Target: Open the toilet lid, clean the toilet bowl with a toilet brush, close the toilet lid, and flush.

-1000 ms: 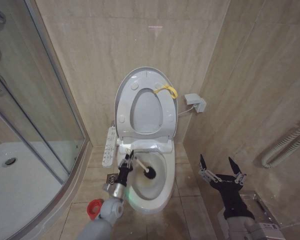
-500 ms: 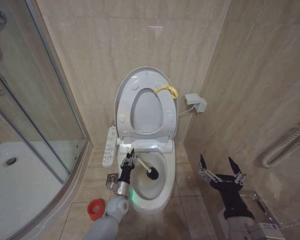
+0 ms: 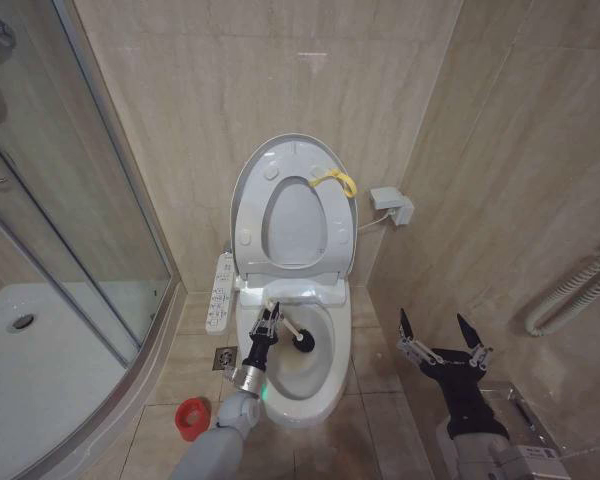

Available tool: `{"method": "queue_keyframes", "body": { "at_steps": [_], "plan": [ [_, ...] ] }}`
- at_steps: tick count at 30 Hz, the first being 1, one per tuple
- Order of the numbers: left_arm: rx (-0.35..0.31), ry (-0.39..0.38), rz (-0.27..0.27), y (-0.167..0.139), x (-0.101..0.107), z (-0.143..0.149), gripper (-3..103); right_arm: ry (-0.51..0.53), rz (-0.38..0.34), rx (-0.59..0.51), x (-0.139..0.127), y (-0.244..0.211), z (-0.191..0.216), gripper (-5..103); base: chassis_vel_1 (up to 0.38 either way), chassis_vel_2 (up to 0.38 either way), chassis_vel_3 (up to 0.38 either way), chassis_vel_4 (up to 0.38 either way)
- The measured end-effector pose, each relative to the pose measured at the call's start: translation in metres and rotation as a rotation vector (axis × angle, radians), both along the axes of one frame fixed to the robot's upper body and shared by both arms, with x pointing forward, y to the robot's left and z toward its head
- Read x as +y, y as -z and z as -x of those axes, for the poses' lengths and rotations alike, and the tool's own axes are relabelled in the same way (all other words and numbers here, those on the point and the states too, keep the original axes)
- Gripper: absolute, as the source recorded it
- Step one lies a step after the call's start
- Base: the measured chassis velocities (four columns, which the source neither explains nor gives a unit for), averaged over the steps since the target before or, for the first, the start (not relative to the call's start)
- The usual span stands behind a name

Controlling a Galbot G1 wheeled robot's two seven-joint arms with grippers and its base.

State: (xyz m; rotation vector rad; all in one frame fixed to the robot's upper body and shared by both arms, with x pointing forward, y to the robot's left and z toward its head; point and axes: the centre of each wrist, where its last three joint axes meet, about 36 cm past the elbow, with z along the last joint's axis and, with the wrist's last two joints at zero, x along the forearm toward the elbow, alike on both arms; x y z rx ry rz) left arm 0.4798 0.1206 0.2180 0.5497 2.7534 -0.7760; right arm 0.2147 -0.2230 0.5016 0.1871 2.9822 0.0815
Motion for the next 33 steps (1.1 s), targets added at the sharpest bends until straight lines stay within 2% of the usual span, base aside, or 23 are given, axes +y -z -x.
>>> {"method": "queue_keyframes", "body": {
  "at_steps": [1,4,7,8,12,13,15,20,22,23,25,26,27,30,32,33],
  "plan": [
    [0.006,0.0,0.028,-0.005,-0.004,-0.001,20,0.0,0.0,0.0,0.0,0.0,0.0,100,0.0,0.0,0.0,0.0],
    [0.005,0.002,0.048,-0.008,-0.007,-0.003,20,0.0,0.0,0.0,0.0,0.0,0.0,100,0.0,0.0,0.0,0.0],
    [-0.013,0.024,0.002,-0.002,-0.002,-0.004,20,0.0,0.0,0.0,0.0,0.0,0.0,100,0.0,0.0,0.0,0.0],
    [-0.013,0.024,0.002,-0.002,-0.002,-0.004,20,0.0,0.0,0.0,0.0,0.0,0.0,100,0.0,0.0,0.0,0.0],
    [-0.068,0.07,-0.149,0.015,0.015,0.0,20,0.0,0.0,0.0,0.0,0.0,0.0,100,0.0,0.0,0.0,0.0],
    [-0.068,0.07,-0.149,0.015,0.015,0.0,20,0.0,0.0,0.0,0.0,0.0,0.0,100,0.0,0.0,0.0,0.0],
    [-0.099,0.087,-0.205,0.019,0.02,-0.001,20,0.0,0.0,0.0,0.0,0.0,0.0,100,0.0,0.0,0.0,0.0],
    [-0.12,0.092,-0.201,0.014,0.012,-0.003,20,0.0,0.0,0.0,0.0,0.0,0.0,100,0.0,0.0,0.0,0.0],
    [-0.119,0.088,-0.151,0.003,0.001,-0.001,20,0.0,0.0,0.0,0.0,0.0,0.0,100,0.0,0.0,0.0,0.0],
    [-0.119,0.088,-0.151,0.003,0.001,-0.001,20,0.0,0.0,0.0,0.0,0.0,0.0,100,0.0,0.0,0.0,0.0],
    [-0.088,0.076,-0.07,-0.01,-0.011,0.002,20,0.0,0.0,0.0,0.0,0.0,0.0,100,0.0,0.0,0.0,0.0],
    [-0.088,0.076,-0.07,-0.01,-0.011,0.002,20,0.0,0.0,0.0,0.0,0.0,0.0,100,0.0,0.0,0.0,0.0],
    [-0.074,0.072,-0.042,-0.015,-0.014,0.002,20,0.0,0.0,0.0,0.0,0.0,0.0,100,0.0,0.0,0.0,0.0],
    [-0.064,0.07,-0.039,-0.014,-0.013,0.003,20,0.0,0.0,0.0,0.0,0.0,0.0,100,0.0,0.0,0.0,0.0],
    [-0.067,0.074,-0.077,-0.008,-0.003,0.003,20,0.0,0.0,0.0,0.0,0.0,0.0,100,0.0,0.0,0.0,0.0],
    [-0.081,0.082,-0.124,0.0,0.006,0.004,20,0.0,0.0,0.0,0.0,0.0,0.0,100,0.0,0.0,0.0,0.0]
  ]
}}
